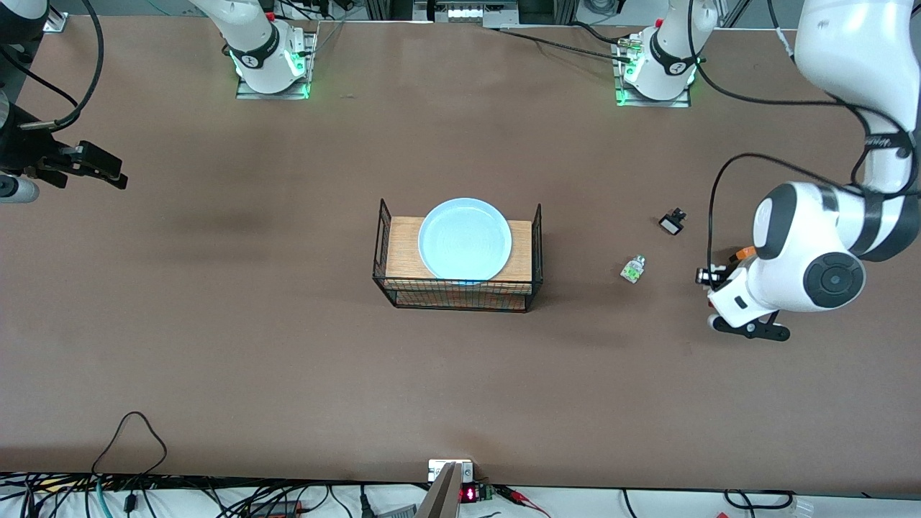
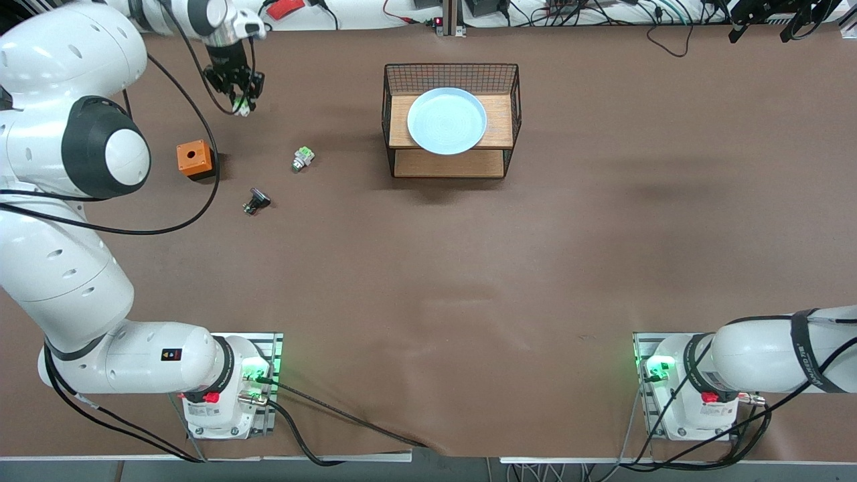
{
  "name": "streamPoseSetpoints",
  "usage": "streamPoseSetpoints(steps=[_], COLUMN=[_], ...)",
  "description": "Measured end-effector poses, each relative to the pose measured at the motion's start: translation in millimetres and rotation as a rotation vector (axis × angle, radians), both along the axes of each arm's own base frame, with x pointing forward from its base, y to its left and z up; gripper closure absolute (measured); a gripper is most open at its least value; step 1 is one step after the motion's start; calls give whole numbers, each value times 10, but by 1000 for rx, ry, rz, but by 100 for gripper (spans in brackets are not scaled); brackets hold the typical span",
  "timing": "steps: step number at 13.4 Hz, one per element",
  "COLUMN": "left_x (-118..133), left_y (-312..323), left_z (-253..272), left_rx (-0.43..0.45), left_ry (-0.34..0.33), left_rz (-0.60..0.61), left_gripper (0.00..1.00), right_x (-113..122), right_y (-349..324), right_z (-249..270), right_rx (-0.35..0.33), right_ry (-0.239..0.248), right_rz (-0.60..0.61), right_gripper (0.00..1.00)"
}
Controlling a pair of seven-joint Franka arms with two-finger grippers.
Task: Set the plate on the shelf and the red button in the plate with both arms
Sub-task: 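Lift the red button with the left gripper and carry it toward the plate, then lower the red button onto the plate and open the left gripper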
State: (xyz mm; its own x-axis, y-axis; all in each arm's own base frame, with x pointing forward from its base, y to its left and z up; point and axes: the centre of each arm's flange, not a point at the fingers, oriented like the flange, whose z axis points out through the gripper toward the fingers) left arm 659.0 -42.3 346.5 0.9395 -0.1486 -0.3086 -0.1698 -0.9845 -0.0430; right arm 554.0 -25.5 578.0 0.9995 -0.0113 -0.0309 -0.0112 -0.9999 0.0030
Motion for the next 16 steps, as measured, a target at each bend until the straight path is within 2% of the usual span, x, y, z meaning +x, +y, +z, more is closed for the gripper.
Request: streamPoseSetpoints(steps=[5, 8, 11, 16], left_x=[-3, -187, -372, -834], left_y=[-586, -1166, -1810, -2977], left_z=[734, 1238, 1659, 1864], left_rx=[-43, -134, -224, -198], left_ry=[-11, -4, -28, -64], left_rz=[-60, -30, 4, 121], left_gripper=[59, 59, 59, 59], right_x=[-14, -31, -35, -36], right_y=[-2, -17, -26, -37], right_z=[81, 129, 134, 134], right_rx=[0, 0, 1, 1], right_ry=[0, 7, 9, 10], right_rz=[0, -3, -5, -7], right_gripper=[0, 0, 0, 0])
